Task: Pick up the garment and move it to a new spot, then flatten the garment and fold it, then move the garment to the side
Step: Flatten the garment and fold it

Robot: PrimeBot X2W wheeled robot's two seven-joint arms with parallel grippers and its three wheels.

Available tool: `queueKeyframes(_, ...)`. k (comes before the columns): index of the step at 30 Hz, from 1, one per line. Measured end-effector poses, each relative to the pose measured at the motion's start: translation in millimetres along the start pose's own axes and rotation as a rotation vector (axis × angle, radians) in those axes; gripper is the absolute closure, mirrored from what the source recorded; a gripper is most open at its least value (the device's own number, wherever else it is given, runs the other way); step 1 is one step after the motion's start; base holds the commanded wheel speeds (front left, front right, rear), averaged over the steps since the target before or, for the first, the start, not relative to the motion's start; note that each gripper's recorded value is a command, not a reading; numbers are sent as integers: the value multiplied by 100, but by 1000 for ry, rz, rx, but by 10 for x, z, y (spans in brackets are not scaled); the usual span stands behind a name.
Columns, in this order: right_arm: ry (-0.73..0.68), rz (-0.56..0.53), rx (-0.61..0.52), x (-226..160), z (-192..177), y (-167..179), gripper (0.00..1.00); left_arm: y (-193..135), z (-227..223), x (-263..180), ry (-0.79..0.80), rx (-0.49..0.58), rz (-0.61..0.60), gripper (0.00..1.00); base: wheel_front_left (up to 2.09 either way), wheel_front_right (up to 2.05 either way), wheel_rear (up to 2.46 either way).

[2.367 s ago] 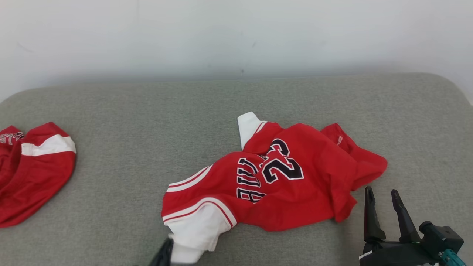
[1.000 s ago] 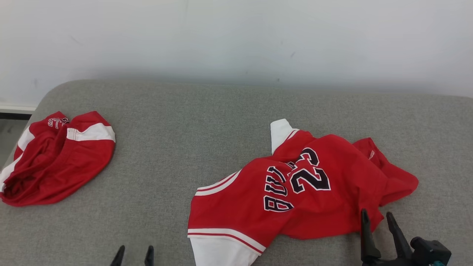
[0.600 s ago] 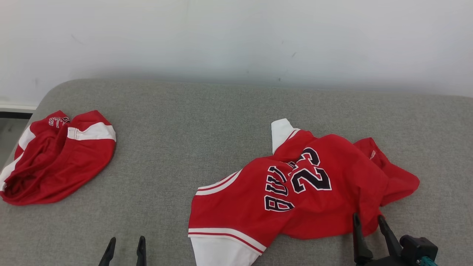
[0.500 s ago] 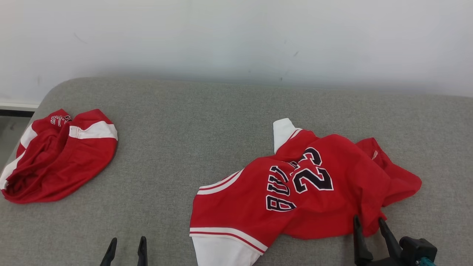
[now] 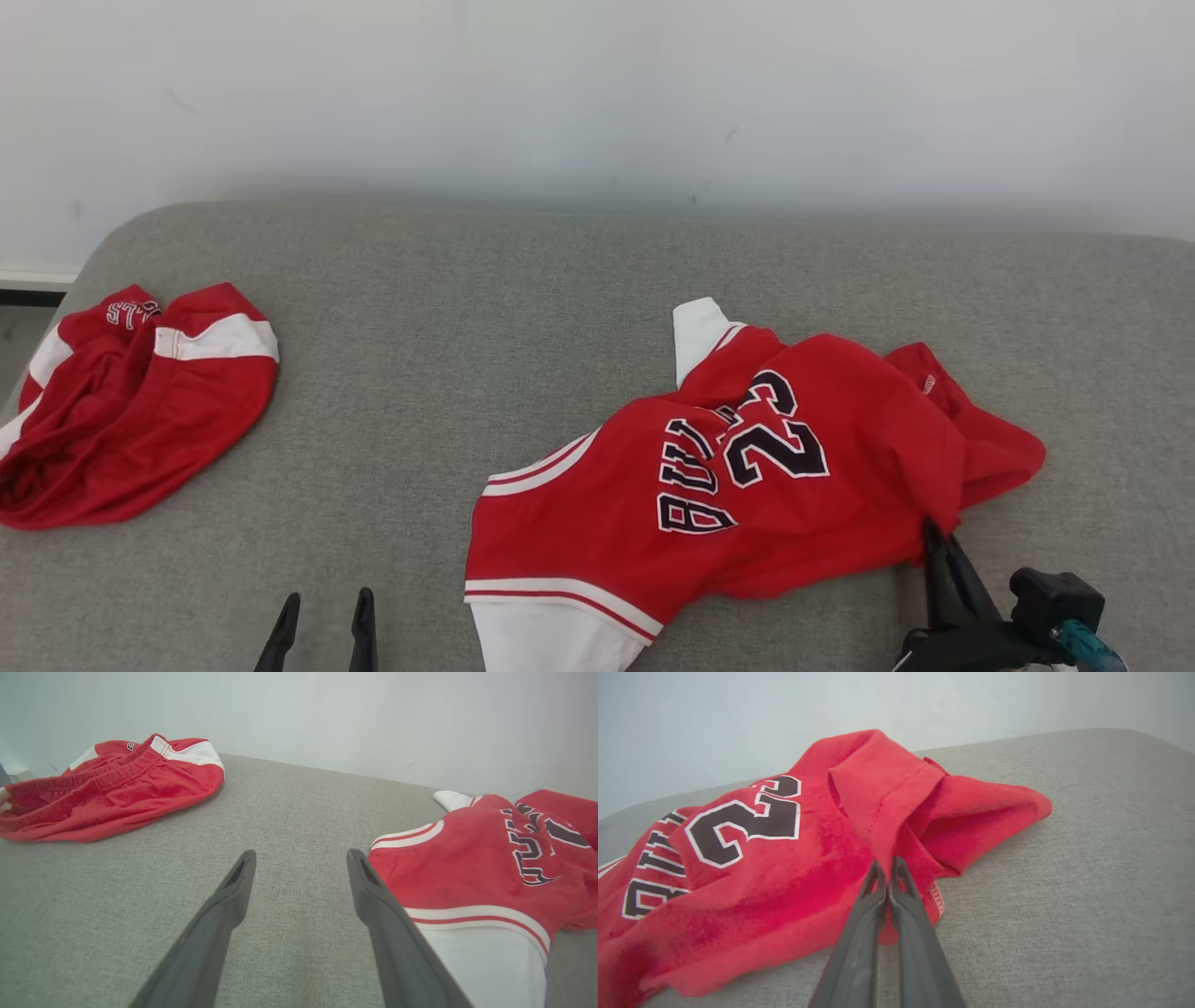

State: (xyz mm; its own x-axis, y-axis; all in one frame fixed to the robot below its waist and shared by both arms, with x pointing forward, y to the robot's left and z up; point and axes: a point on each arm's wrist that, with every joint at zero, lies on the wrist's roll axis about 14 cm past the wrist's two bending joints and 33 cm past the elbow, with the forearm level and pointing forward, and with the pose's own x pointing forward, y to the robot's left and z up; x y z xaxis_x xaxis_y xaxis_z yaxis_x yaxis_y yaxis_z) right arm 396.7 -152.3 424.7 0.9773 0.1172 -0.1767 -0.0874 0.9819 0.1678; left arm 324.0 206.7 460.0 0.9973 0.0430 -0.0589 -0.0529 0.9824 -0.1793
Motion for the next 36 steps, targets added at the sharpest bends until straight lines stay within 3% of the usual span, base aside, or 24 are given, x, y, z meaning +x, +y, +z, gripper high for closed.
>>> queueKeyframes(8, -110, -30, 29, -352, 277, -219, 100, -218, -61, 89, 18, -19, -65, 0, 0, 0, 0)
queueKeyframes(20, -53, -12, 64, -846, 122, -404, 100, -471, -117, 274, 37, -29, -141, 0, 0, 0, 0)
queueKeyframes(25, -100, 51, 72, -639, 302, -233, 100, -465, -141, 276, 44, -30, -138, 0, 0, 0, 0)
queueKeyframes(36, -132, 178, -64, 253, 689, 131, 100, -329, -145, 150, 44, -42, -90, 0, 0, 0, 0)
